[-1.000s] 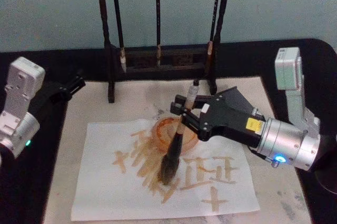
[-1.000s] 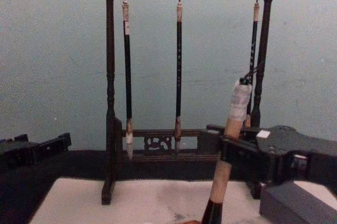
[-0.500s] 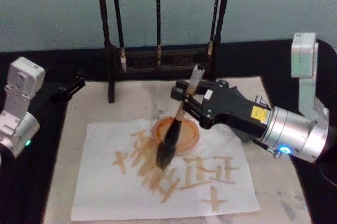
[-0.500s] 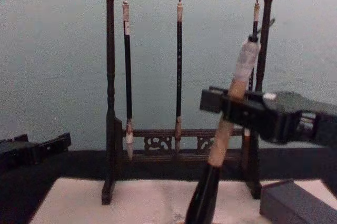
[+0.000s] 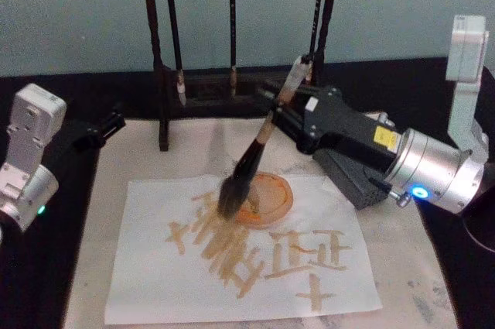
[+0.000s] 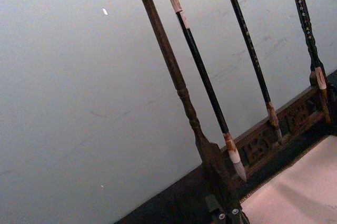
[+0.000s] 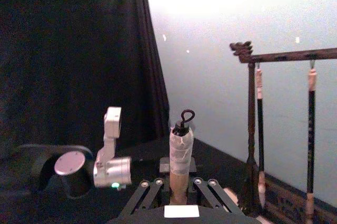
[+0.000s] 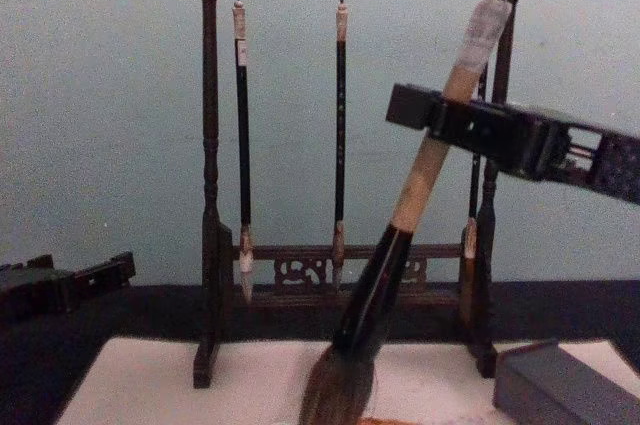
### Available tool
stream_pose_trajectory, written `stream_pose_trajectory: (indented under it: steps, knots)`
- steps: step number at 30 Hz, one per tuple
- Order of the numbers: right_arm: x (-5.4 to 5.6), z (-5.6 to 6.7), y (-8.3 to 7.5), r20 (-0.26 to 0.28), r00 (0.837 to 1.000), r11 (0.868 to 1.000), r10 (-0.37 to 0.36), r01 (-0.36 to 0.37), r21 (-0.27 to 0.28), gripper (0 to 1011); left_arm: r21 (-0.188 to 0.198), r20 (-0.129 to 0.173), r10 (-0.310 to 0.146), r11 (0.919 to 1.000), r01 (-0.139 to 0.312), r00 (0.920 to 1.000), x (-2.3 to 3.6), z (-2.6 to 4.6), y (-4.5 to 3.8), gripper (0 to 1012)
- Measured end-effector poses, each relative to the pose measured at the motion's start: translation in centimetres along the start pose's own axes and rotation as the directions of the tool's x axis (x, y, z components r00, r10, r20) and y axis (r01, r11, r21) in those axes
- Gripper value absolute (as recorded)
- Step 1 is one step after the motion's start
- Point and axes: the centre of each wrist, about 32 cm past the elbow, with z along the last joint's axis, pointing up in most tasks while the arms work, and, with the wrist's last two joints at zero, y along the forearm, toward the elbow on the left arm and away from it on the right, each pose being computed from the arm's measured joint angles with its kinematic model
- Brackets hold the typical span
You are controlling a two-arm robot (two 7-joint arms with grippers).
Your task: Pick up the brush from the inkstone, write on the paper, then place the brush back to its original position.
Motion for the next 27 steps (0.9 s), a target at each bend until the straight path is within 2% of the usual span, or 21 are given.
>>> stream_pose_trajectory:
  steps: [9,11,27]
  knots:
    - [1.6,-0.3,-0.2,-0.023,0.999,0.999,-0.033,0.034,0.041,164,0.0,0.0,0.0,1.0,0.0,1.0,0.0,0.0,0.0,1002]
    - [2.3,-0.6,-0.4,-0.036,0.998,0.998,-0.05,0.052,0.047,164,0.0,0.0,0.0,1.0,0.0,1.0,0.0,0.0,0.0,1002]
    - [5.1,-2.2,-1.5,-0.133,0.985,0.991,-0.112,0.121,0.064,164,0.0,0.0,0.0,1.0,0.0,1.0,0.0,0.0,0.0,1002]
